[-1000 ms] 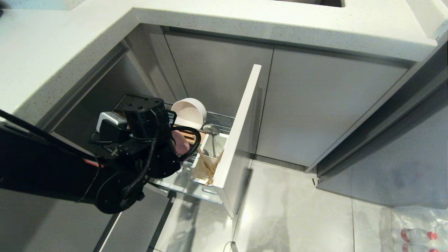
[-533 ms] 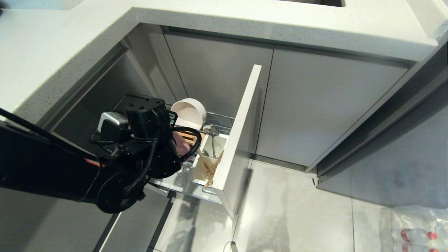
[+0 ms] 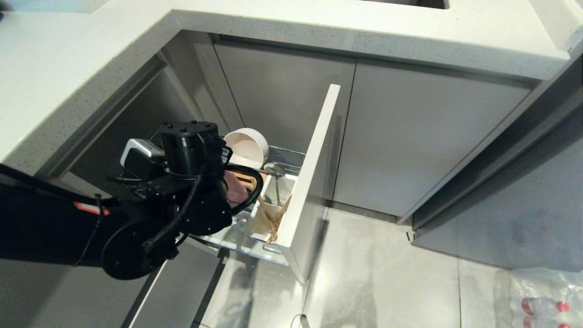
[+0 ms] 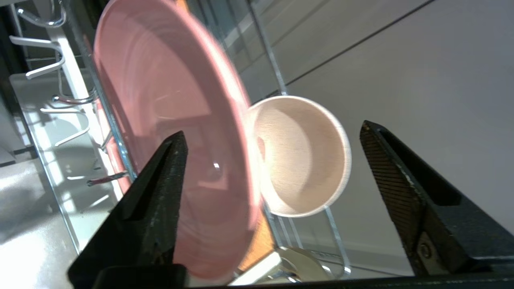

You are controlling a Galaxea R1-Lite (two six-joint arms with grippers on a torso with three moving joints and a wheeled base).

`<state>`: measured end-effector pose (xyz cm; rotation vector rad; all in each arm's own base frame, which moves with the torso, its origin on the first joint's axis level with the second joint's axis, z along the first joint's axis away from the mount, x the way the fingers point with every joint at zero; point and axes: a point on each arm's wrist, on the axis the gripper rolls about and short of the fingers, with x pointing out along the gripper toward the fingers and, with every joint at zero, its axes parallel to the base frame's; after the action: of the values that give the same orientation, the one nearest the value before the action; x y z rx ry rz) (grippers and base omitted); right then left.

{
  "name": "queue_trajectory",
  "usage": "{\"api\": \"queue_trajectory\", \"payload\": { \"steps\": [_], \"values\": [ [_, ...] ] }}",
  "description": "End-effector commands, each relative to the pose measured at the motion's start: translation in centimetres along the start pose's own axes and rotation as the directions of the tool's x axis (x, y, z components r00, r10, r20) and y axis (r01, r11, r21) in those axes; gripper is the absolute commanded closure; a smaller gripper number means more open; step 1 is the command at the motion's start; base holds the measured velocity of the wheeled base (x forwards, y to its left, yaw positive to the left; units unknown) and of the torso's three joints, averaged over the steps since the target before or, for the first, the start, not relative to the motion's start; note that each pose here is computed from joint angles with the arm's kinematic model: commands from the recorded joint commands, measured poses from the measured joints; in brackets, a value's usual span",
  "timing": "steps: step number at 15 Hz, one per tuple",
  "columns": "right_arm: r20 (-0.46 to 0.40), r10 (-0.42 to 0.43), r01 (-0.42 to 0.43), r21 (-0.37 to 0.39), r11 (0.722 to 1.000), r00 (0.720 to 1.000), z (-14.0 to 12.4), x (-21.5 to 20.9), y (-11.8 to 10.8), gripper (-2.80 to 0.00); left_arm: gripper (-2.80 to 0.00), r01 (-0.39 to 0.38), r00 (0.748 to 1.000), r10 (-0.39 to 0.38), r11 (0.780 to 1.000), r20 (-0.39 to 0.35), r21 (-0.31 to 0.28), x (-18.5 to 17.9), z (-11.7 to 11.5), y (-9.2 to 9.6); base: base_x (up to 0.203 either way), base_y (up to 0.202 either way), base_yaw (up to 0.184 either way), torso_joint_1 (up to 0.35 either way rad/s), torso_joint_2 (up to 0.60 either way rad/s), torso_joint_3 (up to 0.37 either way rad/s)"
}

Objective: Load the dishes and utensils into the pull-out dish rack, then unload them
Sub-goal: Pick up the plate and place it in the cupboard

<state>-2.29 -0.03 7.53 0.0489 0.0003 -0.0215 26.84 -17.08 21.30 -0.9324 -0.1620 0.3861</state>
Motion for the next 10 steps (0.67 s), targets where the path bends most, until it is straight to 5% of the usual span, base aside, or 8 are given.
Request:
{"api": "queue_trajectory", "payload": {
  "steps": [1, 3, 4, 10],
  "values": [
    [-0.002, 0.000, 0.000, 0.000, 1.000, 1.000, 0.0, 0.0, 0.0, 0.00, -2.80, 0.023, 1.000, -0.023, 0.999, 0.009, -0.044, -0.9, 1.5, -0.9, 0.000, 0.000, 0.000, 0.000, 0.00, 0.000],
    [-0.002, 0.000, 0.000, 0.000, 1.000, 1.000, 0.0, 0.0, 0.0, 0.00, -2.80, 0.027, 1.000, -0.026, 0.998, 0.014, -0.053, -1.6, 2.4, -1.2, 0.000, 0.000, 0.000, 0.000, 0.00, 0.000],
    [-0.002, 0.000, 0.000, 0.000, 1.000, 1.000, 0.0, 0.0, 0.0, 0.00, 0.00, 0.031, 0.999, -0.030, 0.998, 0.012, -0.054, -2.0, 3.0, -1.4, 0.000, 0.000, 0.000, 0.000, 0.00, 0.000],
    [-0.002, 0.000, 0.000, 0.000, 1.000, 1.000, 0.0, 0.0, 0.0, 0.00, 0.00, 0.038, 0.999, -0.037, 0.999, -0.039, 0.032, -4.8, 6.9, -2.8, 0.000, 0.000, 0.000, 0.000, 0.00, 0.000]
  ]
}}
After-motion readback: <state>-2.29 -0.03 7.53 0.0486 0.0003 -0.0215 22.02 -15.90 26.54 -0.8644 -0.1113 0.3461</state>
